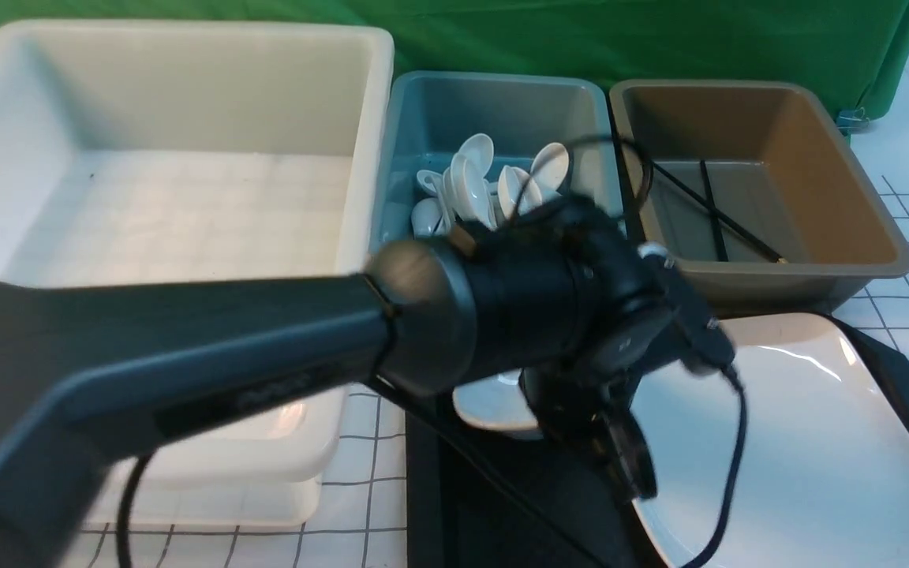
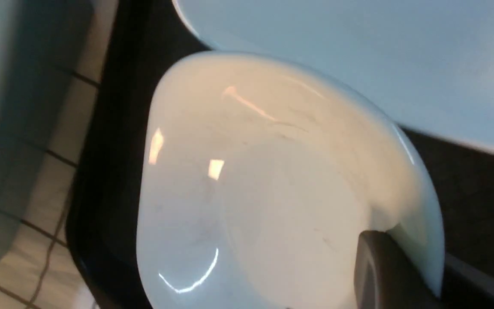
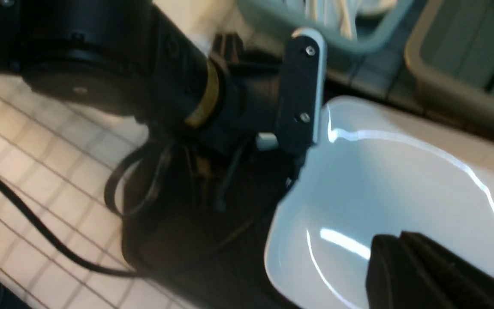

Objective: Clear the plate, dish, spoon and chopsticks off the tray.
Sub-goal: Use the left arm to grab a small plate from the dinner plate, then use the left arm to put the small plate into the large storage box on the left

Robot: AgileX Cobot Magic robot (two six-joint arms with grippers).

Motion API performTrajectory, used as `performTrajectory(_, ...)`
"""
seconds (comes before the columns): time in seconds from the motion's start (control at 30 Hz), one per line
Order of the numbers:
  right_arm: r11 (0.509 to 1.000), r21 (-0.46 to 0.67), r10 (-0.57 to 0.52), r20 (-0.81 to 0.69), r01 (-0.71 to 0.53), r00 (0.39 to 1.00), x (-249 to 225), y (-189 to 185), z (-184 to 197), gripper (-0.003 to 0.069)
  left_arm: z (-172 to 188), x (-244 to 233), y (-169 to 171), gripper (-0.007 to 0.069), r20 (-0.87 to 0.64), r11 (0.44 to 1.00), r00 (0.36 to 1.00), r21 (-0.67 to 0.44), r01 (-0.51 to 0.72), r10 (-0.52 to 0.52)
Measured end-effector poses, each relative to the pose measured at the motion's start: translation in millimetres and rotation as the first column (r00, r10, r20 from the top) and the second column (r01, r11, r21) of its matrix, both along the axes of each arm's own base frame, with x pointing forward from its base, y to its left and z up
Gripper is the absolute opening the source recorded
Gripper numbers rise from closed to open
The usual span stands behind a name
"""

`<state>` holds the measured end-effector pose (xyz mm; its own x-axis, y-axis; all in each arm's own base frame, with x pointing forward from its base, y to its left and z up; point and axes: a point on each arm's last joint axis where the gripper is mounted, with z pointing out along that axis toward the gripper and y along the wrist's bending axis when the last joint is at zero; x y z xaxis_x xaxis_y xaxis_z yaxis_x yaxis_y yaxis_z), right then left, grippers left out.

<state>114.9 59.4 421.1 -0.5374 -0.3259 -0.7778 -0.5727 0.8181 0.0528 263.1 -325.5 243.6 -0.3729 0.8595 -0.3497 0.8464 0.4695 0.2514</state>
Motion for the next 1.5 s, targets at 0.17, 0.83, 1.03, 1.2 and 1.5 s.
performTrajectory(0.17, 1.0, 0.029, 0.004, 0.059, -0.005, 0.998, -4, 0, 18, 0.0008, 97, -7, 12, 0.0023, 0.158, 0.983, 0.987, -0.185, 0.005, 0.025)
performTrajectory(0.83, 0.938, 0.146, 0.309, 0.061, -0.314, 0.949, 67, 63, 75, 0.0007, 66, 34, 212, 0.0022, -0.063, 0.811, 0.816, -0.09, -0.579, 0.575)
performTrajectory(1.03, 0.918, 0.025, 0.394, 0.038, -0.395, 0.918, 82, 116, 74, 0.0007, 34, 28, 214, 0.0022, -0.091, 0.803, 0.805, -0.062, -0.592, 0.587)
performTrajectory(1.2, 0.879, -0.01, 0.477, 0.002, -0.477, 0.879, 85, 156, 62, 0.0007, 16, 25, 214, 0.0022, -0.092, 0.806, 0.81, -0.091, -0.586, 0.579)
performTrajectory(1.5, 0.874, -0.025, 0.485, -0.009, -0.485, 0.874, 89, 164, 58, 0.0007, -8, 23, 214, 0.0115, -0.1, 0.812, 0.816, -0.084, -0.577, 0.569)
